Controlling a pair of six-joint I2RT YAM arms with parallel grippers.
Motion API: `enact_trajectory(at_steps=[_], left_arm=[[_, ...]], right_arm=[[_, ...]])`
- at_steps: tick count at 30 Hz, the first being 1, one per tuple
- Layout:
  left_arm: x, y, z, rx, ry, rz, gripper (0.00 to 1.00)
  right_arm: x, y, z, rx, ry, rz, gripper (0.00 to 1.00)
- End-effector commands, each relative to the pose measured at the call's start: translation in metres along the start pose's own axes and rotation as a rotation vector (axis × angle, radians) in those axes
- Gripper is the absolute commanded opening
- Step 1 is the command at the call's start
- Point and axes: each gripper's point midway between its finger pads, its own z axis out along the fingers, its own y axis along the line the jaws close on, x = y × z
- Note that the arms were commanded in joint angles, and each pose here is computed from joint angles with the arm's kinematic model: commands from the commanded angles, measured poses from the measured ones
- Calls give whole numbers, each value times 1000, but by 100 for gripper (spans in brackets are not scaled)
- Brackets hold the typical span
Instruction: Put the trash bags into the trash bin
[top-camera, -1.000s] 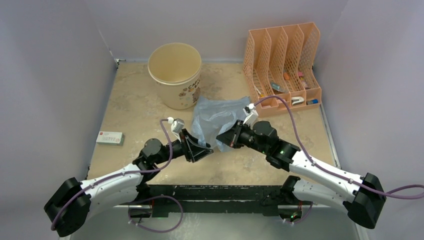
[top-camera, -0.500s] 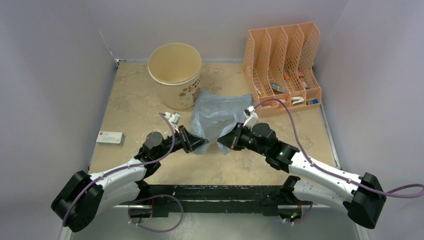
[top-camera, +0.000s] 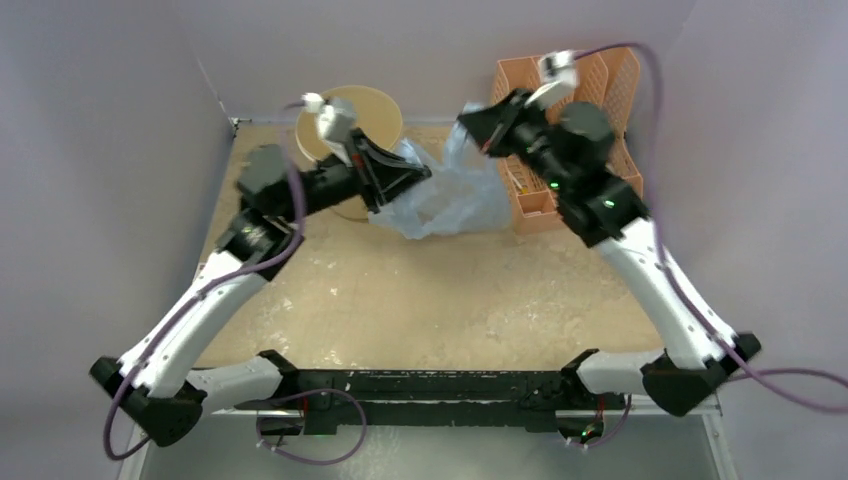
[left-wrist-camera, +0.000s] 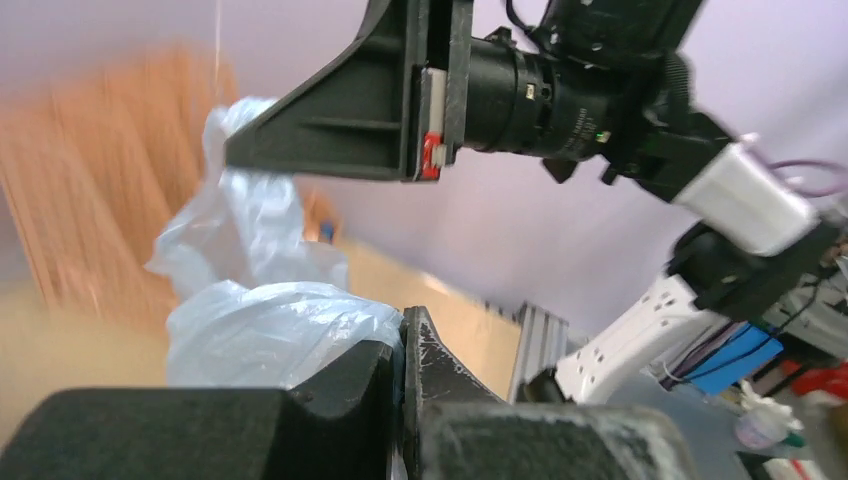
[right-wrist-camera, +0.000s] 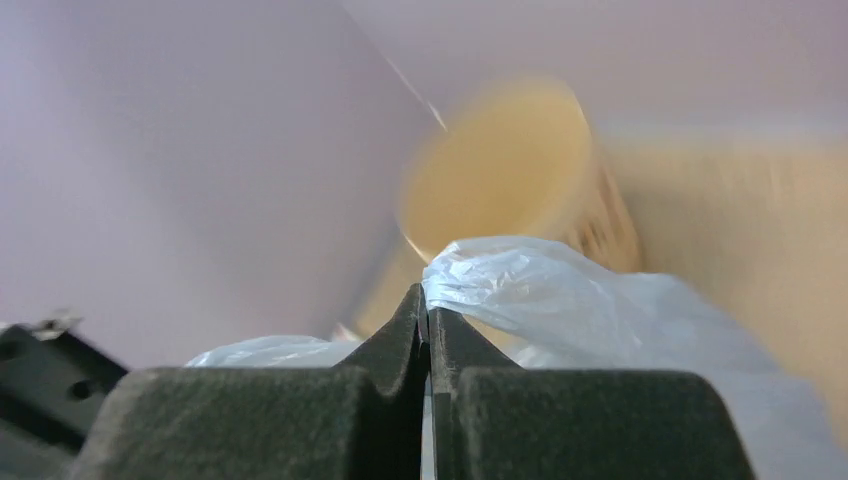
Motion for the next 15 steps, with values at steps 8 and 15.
enact_trajectory(at_steps=[8, 15], left_arm=[[183, -22, -105, 169, 189, -121, 0], [224, -2, -96, 73, 212, -195, 0]], right_arm=[[120, -110, -97, 154, -26, 199, 0], [135, -112, -88, 153, 8, 297, 0]])
